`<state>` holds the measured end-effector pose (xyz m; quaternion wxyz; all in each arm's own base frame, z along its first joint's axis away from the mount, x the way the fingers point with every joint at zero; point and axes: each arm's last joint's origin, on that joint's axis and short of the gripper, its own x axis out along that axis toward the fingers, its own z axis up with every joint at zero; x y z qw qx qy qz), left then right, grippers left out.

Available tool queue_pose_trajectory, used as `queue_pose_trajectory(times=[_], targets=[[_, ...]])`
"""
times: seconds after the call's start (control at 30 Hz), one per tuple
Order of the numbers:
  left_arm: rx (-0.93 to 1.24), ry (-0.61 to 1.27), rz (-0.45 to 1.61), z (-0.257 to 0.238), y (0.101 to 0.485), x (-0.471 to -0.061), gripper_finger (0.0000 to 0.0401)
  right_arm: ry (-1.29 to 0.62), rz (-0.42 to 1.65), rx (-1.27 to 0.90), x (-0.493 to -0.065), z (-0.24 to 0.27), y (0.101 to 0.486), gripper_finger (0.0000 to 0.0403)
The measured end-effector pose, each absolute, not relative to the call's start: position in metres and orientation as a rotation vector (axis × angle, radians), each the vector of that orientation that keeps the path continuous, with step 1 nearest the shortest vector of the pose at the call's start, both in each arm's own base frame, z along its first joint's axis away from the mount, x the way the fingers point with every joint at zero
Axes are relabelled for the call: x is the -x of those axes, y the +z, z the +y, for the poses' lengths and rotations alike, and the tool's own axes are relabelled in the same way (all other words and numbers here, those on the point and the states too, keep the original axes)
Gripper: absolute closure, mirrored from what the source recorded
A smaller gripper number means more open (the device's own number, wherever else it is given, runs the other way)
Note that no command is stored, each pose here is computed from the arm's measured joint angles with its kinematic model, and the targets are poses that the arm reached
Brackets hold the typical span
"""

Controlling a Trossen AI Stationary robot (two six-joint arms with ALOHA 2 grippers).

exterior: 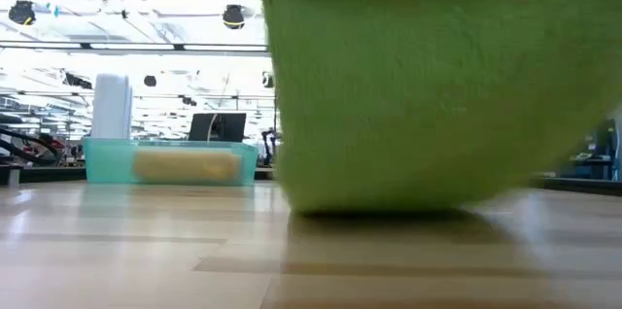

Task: Roll microfiber towels into tight, uniform cylinder then place into a basket
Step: Fold the green towel

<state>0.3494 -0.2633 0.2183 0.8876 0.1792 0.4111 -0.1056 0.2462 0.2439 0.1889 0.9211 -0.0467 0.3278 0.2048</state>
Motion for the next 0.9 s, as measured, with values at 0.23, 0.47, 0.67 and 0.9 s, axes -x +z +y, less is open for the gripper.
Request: queue_pose_trajectory(times=[0.23,0.47,0.67,0.9], targets=[[-0.568,-0.056,0.834,-0.268,0.239,-0.339,0.0399,0.255,0.771,0.254,-0.255,0.252,0.201,0.0393],[-0.607,0.112,0.985,-0.223,0.226,-0.354,0.0398,-0.009,0.903,0.288,-0.271,0.212,0.194,0.039],[-0.641,0.242,1.045,-0.177,0.216,-0.372,0.0397,-0.171,1.03,0.278,-0.278,0.176,0.185,0.0394],[-0.571,0.324,1.129,-0.131,0.199,-0.384,0.0397,-0.274,1.066,0.256,-0.29,0.146,0.185,0.039]])
